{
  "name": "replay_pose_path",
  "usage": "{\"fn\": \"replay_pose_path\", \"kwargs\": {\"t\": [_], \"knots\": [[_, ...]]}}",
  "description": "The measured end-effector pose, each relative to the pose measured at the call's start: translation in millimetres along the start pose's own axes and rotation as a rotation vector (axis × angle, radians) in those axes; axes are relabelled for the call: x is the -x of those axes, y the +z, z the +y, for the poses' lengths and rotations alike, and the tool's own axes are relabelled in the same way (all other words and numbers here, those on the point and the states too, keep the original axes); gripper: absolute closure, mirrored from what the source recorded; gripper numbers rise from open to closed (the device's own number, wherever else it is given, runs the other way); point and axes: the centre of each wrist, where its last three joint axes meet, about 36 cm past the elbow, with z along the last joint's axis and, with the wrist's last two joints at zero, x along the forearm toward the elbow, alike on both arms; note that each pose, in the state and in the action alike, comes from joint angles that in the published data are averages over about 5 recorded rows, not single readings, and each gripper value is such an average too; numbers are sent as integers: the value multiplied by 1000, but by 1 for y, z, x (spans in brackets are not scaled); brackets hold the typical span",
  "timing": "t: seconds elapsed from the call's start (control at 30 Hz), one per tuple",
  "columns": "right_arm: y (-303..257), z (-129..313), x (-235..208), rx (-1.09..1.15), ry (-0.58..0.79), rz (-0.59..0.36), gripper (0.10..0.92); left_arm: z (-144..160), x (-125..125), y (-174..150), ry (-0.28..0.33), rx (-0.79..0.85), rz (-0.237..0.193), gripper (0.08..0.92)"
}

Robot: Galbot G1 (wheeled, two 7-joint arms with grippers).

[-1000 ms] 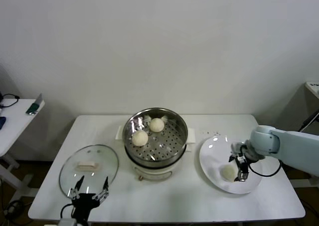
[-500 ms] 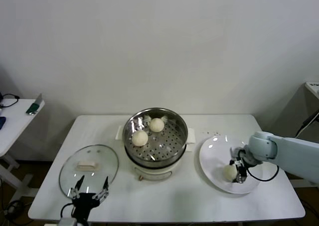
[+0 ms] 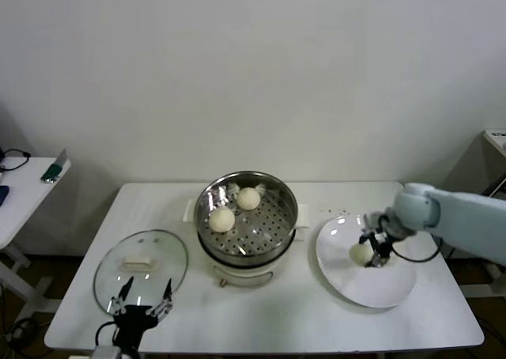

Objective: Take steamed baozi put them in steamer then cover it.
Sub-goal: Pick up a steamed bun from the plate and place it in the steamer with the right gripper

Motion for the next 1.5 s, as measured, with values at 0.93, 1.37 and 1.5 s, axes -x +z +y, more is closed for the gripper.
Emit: {"fn": "replay_pose_path", "kwargs": {"t": [0.93,1.37,1.5], "knots": [[-276,-36,-58,-1099,41,-72,369,3,-5,-5,-27,-5,-9,177],[-296,-28,12,-1188,50,-103,363,2,-4,-3,-27,-7,-5,177],[-296,-31,20,-1196,57,-95,304,2,-5,-3,-26,-8,-4,177]]}}
